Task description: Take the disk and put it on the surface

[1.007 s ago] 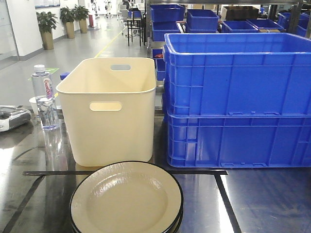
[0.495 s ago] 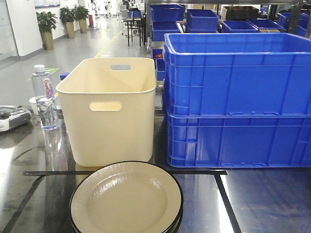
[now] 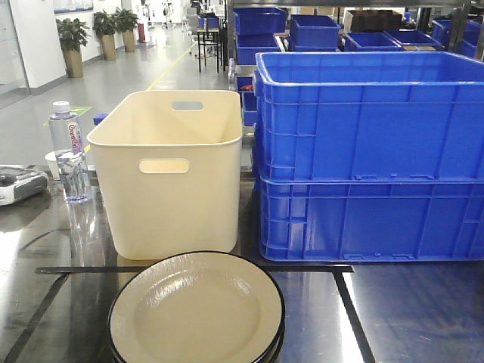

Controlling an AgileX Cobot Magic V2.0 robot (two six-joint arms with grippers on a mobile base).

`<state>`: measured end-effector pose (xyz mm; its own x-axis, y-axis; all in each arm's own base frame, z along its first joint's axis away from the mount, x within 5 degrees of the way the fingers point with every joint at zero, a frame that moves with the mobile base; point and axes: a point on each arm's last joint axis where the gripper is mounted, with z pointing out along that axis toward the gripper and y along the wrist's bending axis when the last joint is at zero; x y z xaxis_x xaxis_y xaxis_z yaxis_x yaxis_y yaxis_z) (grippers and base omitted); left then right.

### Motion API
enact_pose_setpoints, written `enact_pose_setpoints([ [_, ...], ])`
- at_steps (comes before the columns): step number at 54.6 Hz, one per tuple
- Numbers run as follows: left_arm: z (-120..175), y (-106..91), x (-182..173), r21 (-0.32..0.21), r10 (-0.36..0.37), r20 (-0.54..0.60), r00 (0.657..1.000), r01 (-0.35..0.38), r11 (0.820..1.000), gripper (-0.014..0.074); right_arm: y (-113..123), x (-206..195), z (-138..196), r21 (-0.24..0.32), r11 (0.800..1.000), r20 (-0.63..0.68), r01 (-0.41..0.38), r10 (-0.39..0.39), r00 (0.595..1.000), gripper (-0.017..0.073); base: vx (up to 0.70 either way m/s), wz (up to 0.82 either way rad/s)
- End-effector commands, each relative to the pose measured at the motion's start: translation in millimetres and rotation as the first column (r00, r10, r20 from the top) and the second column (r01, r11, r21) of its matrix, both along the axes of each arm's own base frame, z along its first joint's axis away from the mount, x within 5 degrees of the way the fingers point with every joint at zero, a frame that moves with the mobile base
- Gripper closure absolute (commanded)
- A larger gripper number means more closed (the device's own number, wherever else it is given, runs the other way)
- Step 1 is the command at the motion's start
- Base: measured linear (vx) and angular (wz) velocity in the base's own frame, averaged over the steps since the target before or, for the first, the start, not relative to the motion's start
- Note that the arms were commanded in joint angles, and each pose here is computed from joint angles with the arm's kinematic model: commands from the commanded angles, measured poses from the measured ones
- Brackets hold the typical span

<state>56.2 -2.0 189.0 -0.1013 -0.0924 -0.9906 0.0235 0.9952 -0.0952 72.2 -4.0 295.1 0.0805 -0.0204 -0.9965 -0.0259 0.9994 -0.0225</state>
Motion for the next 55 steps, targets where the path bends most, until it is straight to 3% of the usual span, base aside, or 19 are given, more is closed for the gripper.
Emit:
enact_pose_setpoints([
  [1, -0.9, -0.6, 0.2, 0.029, -0.018, 0.068, 0.998, 0.016, 0.999, 0.0592, 2.7, 0.7, 8.2, 0.02, 0.999, 0.011, -0.028, 0.028, 1.0, 0.0571, 0.0, 0.0],
  [55, -0.6, -0.7, 0.3, 0.034, -0.019, 0.068, 0.997, 0.017, 0.999, 0.0592, 2.7, 0.8, 8.1, 0.02, 0.999, 0.01, -0.028, 0.028, 1.0, 0.0571, 0.0, 0.0],
])
